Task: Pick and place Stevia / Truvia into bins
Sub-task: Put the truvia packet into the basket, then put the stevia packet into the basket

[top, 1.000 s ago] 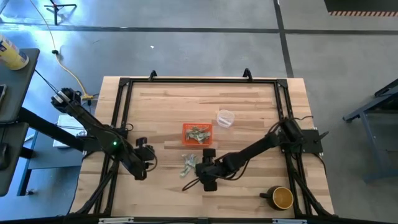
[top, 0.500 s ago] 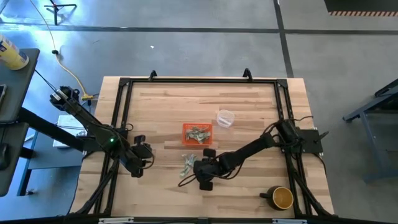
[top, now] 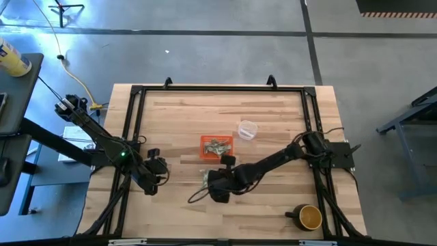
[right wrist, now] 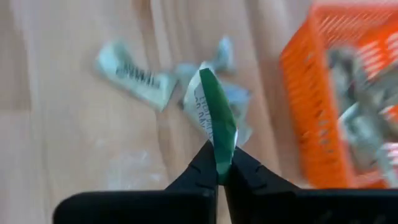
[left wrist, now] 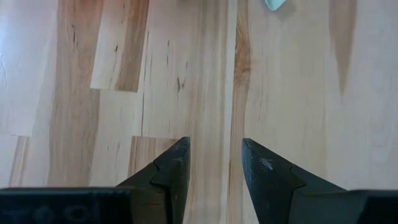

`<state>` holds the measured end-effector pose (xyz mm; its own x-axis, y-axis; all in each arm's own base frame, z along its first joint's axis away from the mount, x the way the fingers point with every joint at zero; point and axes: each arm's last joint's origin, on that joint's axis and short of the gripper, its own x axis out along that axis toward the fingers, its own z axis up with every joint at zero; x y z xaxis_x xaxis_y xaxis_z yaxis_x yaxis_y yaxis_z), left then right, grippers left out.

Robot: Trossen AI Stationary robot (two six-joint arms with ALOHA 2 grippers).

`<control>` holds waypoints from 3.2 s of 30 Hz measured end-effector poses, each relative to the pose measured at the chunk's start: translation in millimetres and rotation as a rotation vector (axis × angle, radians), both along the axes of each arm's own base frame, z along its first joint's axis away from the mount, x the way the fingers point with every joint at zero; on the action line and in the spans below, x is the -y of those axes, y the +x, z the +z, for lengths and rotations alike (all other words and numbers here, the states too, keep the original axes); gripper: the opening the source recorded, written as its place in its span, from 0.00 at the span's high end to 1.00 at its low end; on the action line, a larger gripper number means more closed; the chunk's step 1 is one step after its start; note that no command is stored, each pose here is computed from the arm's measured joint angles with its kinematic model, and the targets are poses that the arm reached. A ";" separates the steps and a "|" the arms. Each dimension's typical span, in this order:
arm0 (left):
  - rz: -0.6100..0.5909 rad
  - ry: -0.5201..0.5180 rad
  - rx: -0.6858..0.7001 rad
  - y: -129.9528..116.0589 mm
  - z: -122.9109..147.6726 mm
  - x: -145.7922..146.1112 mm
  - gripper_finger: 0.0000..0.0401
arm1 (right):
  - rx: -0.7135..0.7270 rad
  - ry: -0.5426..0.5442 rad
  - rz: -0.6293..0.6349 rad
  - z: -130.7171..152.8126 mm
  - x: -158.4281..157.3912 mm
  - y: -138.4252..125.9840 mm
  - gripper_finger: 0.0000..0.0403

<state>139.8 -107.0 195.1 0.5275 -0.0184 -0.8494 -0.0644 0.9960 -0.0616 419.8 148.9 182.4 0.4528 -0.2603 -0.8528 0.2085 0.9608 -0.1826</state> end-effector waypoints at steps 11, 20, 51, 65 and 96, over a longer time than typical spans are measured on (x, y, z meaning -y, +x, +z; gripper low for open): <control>0.109 -0.064 0.082 5.2 3.5 2.4 0.56 | -0.135 -0.162 -0.061 16.5 79.2 5.3 0.99; 0.185 -0.122 0.181 11.4 8.6 5.6 0.56 | -0.162 -0.022 0.131 16.2 124.4 -3.7 0.99; 0.178 -0.245 0.176 105.5 -22.4 -3.8 0.55 | -0.121 -0.025 0.064 53.6 71.0 -127.1 0.48; 0.236 -0.254 0.028 158.2 -37.6 34.1 0.34 | -0.070 -0.096 -0.029 32.9 74.4 -198.7 0.48; 0.261 0.039 -0.002 154.2 -69.1 40.6 0.72 | -0.023 -0.162 -0.127 26.7 96.3 -200.5 0.48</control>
<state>294.0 -147.6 126.0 0.5086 0.1509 -0.8477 -0.3198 0.9472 -0.0232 219.3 52.6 209.1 0.3881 -0.4486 -0.8051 0.3204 0.8847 -0.3385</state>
